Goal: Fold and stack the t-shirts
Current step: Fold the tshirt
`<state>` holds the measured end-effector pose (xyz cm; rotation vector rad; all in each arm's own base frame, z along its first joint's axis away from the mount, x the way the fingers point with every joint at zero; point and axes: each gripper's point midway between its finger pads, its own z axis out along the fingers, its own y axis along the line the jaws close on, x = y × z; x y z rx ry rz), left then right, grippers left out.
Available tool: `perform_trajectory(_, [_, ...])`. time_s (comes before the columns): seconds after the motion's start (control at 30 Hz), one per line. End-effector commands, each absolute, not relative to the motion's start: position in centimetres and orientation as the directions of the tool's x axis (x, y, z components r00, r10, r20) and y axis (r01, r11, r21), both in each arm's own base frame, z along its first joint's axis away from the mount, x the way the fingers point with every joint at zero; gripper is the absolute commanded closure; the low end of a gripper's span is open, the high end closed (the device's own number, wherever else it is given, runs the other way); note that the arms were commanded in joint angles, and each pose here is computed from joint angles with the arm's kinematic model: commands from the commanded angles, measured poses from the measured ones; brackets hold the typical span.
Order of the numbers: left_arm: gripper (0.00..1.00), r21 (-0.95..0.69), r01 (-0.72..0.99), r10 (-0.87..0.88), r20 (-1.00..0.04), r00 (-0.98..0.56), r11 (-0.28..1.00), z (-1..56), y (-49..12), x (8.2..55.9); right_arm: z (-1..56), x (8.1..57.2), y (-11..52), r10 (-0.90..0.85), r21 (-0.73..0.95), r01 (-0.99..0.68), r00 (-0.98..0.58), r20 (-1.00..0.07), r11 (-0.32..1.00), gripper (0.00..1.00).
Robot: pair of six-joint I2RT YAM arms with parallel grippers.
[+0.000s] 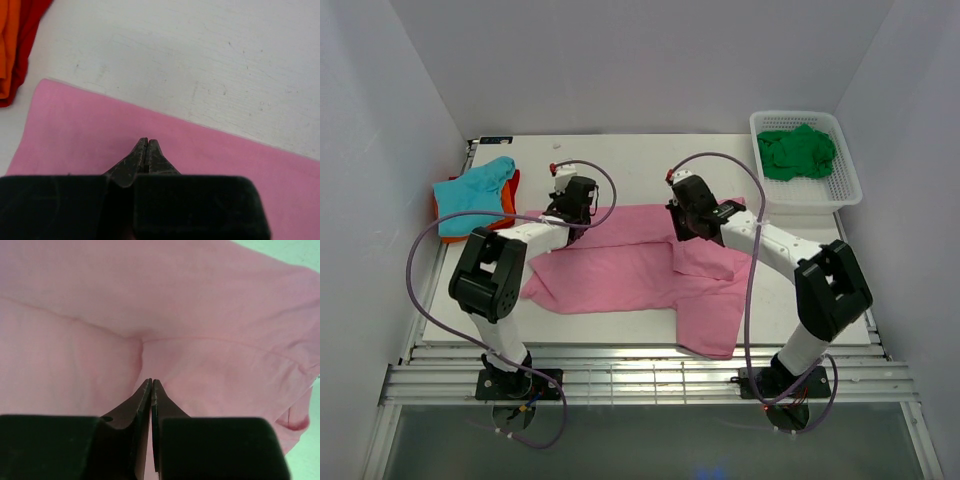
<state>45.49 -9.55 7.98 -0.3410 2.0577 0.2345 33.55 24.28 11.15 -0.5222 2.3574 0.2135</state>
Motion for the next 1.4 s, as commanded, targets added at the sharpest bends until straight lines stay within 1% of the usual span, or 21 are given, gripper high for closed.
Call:
perform_trajectory(0.0, [1.0,0.045,-0.39,-0.142,-0.888,-0.437,0.92,9.9,-7.7,45.2,10.8,37.8,22.6,-0.284,-0.036,-0.357,-0.672,-0.684,0.933,0.92])
perform_trajectory(0.13, [1.0,0.072,-0.432,-0.153,-0.873,-0.463,0.899,8.9,-5.8,44.9,9.9,41.2,20.9,-0.226,-0.001,-0.309,-0.695,-0.683,0.951,0.92])
perform_trajectory(0.3, [1.0,0.053,-0.485,-0.209,-0.858,-0.469,0.873,8.1,-2.6,44.8,10.4,45.7,18.3,-0.162,0.031,-0.256,-0.698,-0.697,0.966,0.92])
perform_trajectory(0.4, [1.0,0.044,-0.51,-0.233,-0.854,-0.465,0.859,7.8,-1.0,44.9,10.2,47.6,16.8,-0.14,0.04,-0.234,-0.703,-0.698,0.971,0.92])
perform_trajectory(0.53, [1.0,0.048,-0.522,-0.241,-0.848,-0.471,0.851,7.4,-0.1,45.1,8.5,49.1,15.0,-0.119,0.049,-0.204,-0.732,-0.671,0.978,0.92])
perform_trajectory(0.7, [1.0,0.061,-0.523,-0.241,-0.838,-0.49,0.85,6.7,-0.1,45.1,5.7,50.0,13.0,-0.09,0.068,-0.169,-0.775,-0.626,0.983,0.92])
perform_trajectory(0.87, [1.0,0.077,-0.531,-0.247,-0.823,-0.511,0.844,5.8,0.2,44.9,4.1,49.9,11.7,-0.075,0.069,-0.144,-0.8,-0.595,0.987,0.92])
perform_trajectory(1.37, [1.0,0.095,-0.558,-0.275,-0.795,-0.54,0.824,4.2,1.6,43.9,3.9,49.8,7.2,-0.04,-0.003,-0.046,-0.813,-0.581,0.999,0.92])
